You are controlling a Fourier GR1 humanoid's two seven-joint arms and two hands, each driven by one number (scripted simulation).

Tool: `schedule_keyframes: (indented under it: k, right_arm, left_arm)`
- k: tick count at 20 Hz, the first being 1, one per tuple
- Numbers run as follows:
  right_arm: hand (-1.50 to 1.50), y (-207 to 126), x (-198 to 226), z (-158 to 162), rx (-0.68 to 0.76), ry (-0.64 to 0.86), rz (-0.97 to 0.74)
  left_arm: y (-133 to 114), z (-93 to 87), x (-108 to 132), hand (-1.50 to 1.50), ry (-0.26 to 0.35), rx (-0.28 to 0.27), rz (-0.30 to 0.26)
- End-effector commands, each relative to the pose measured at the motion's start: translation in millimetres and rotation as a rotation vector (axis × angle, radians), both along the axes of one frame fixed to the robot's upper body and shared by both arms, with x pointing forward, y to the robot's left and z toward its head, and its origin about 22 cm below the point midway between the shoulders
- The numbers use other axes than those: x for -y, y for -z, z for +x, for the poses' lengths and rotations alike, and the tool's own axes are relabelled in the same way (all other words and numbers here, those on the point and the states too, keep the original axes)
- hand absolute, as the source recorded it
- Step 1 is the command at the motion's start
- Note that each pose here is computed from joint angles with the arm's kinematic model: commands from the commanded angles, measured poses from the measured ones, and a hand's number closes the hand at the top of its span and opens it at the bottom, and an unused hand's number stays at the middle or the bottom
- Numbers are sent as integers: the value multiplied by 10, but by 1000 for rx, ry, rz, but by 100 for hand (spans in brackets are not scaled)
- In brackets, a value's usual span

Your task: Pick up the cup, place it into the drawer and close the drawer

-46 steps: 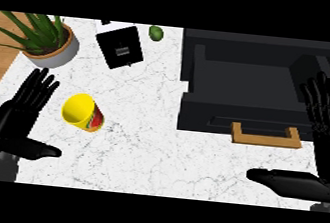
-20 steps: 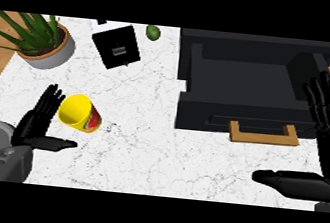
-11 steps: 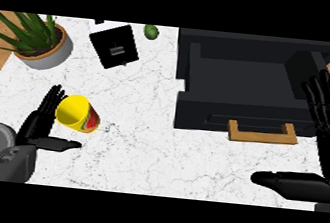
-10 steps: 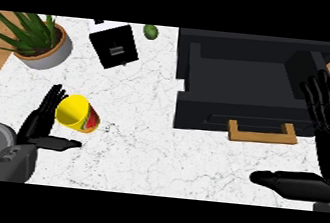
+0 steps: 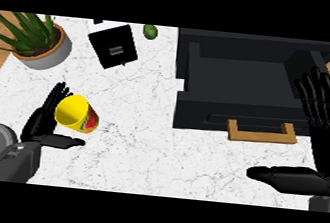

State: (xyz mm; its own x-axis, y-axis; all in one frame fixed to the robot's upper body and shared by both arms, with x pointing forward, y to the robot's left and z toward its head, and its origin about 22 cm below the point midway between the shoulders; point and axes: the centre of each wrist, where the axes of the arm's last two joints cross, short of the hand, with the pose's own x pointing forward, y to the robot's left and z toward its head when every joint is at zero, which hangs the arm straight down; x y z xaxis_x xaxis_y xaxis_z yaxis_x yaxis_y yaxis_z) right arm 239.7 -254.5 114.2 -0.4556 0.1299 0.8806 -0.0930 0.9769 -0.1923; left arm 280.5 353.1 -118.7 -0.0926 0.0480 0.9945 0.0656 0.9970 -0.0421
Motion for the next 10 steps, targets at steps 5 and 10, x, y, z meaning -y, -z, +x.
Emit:
schedule_keyframes:
  k: [5, 10]
  right_arm:
    - [-150, -68, 27, -95, 3, -16, -9]
    - [-150, 6, 40, -8, -4, -17, -2]
  left_arm:
    - [-11, 74, 109, -150, 121, 90, -167]
    - [39, 63, 218, -150, 172, 103, -252]
